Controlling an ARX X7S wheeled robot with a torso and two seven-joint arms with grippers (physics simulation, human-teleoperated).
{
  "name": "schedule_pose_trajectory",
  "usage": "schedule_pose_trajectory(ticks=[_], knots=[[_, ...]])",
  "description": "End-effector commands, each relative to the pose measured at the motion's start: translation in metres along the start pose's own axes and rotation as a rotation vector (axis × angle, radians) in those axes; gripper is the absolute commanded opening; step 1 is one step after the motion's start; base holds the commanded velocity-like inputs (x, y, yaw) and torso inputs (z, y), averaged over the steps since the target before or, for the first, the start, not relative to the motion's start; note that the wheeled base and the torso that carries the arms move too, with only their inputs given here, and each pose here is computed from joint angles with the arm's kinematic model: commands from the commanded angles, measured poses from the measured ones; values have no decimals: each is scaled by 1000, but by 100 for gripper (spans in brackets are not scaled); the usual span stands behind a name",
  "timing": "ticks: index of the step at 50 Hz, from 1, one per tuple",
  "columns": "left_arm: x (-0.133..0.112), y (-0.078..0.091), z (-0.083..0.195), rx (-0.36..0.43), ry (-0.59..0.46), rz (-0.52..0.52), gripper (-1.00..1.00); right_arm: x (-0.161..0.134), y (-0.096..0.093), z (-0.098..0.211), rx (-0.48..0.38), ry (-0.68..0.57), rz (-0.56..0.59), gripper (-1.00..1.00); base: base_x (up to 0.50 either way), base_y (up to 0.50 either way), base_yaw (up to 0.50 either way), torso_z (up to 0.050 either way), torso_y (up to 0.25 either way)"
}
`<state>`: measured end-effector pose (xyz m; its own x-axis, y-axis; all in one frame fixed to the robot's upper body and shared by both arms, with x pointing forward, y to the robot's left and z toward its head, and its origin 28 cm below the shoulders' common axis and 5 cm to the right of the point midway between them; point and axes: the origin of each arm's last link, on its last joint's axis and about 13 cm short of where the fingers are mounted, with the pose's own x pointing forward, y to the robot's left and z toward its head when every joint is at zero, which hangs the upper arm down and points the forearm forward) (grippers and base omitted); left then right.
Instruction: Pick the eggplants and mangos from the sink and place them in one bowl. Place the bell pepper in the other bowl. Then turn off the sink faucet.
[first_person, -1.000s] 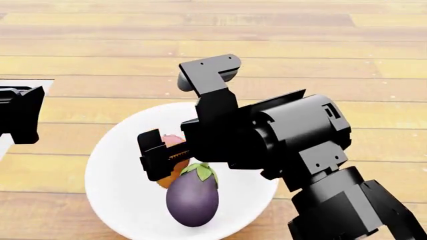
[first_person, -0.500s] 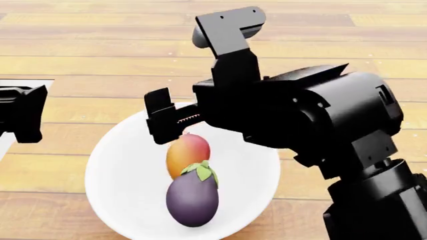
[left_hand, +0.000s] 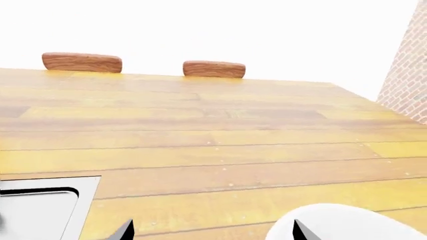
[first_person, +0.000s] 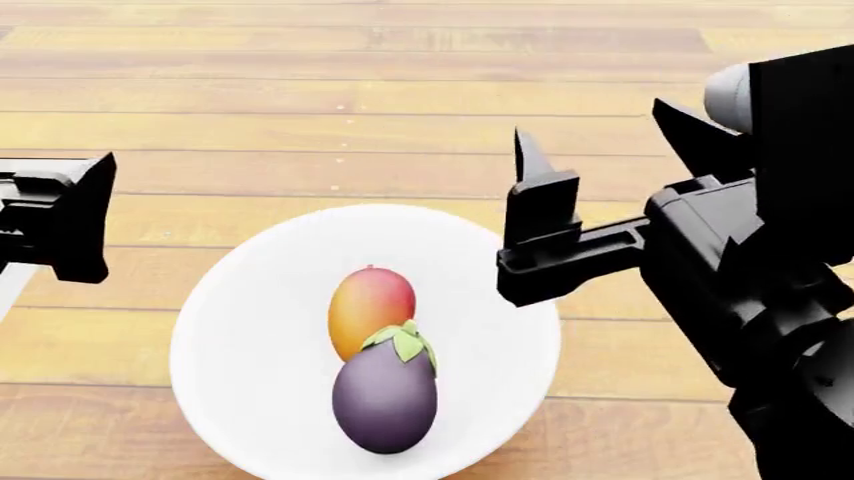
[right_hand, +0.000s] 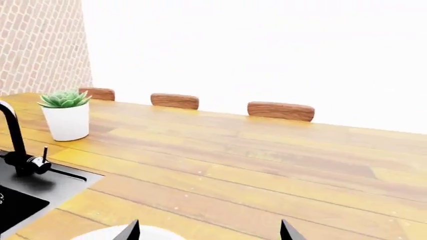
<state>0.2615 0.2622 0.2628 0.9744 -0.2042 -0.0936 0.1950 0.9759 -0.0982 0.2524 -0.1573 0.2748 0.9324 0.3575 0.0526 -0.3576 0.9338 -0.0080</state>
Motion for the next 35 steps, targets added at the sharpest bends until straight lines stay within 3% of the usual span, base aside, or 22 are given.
schedule_pose_trajectory(ticks=[1,18,35], knots=[[-7,-2,2,-24,-30,-5,100,-25,2,-3,-59,-38,-87,100,-31,0,0,0,0],[-9,-4,-7,-37,-35,-11,100,-46,0,-12,-24,-11,-159,100,-318,26,0,0,0],[-10,0,-9,-27,-51,8,100,-50,3,-16,-46,-22,-160,100,-43,433,0,0,0]])
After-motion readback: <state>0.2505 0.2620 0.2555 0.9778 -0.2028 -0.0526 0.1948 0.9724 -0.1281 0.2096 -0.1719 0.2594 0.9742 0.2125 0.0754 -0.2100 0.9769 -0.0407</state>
